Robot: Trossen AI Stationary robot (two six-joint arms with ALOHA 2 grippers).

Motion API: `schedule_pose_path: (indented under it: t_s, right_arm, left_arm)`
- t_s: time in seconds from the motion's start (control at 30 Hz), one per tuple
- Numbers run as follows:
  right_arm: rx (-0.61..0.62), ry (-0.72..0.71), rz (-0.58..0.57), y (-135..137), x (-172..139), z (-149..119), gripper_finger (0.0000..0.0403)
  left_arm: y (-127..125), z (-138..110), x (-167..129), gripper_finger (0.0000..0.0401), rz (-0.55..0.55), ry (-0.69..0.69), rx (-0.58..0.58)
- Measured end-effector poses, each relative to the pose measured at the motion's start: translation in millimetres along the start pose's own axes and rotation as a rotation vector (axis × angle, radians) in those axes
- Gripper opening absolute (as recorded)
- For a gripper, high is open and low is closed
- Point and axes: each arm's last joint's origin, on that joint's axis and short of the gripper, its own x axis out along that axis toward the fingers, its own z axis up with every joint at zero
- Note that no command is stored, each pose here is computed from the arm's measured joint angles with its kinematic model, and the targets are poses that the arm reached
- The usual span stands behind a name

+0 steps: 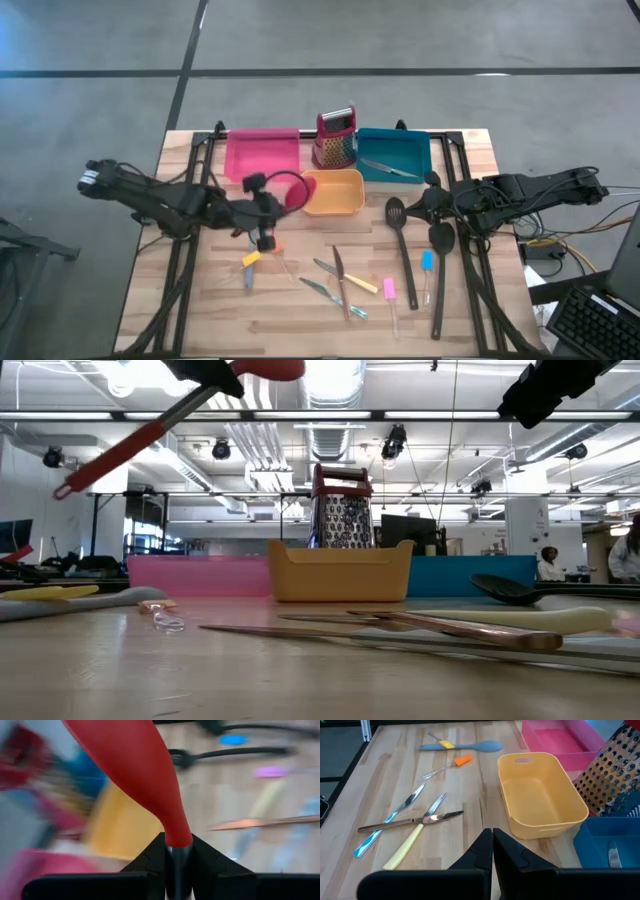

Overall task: Pick & Place Kitchen Items
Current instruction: Put the red serving spoon into the red bin

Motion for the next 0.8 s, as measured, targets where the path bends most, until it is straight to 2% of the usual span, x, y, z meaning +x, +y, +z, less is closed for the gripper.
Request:
schedule_pose_path:
  t_s: [0.1, 0.2, 0.37, 0.5, 0.67, 0.8]
  right_arm:
    - [0.000, 0.000, 0.000, 0, 0, 0, 0.0008]
    - [0.001, 0.000, 0.000, 0, 0, 0, 0.0008]
    - [0.001, 0.001, 0.000, 0, 0, 0, 0.0008]
    - [0.000, 0.001, 0.000, 0, 0, 0, 0.0008]
    - [-0.001, 0.001, 0.000, 0, 0, 0, 0.0008]
    - [0.001, 0.001, 0.000, 0, 0, 0, 0.0008]
  left_arm:
    - [11, -2, -4, 0.0053, 0.134, 0.020, 0.059]
    - [24, -3, -3, 0.0053, 0.191, 0.052, 0.090]
    - [56, -2, 6, 0.0053, 0.306, 0.128, 0.072]
    - [88, -8, 14, 0.0053, 0.408, 0.205, 0.013]
    - [125, -18, 21, 0.0053, 0.446, 0.292, -0.073]
    - [146, -25, 28, 0.0053, 0.477, 0.357, -0.076]
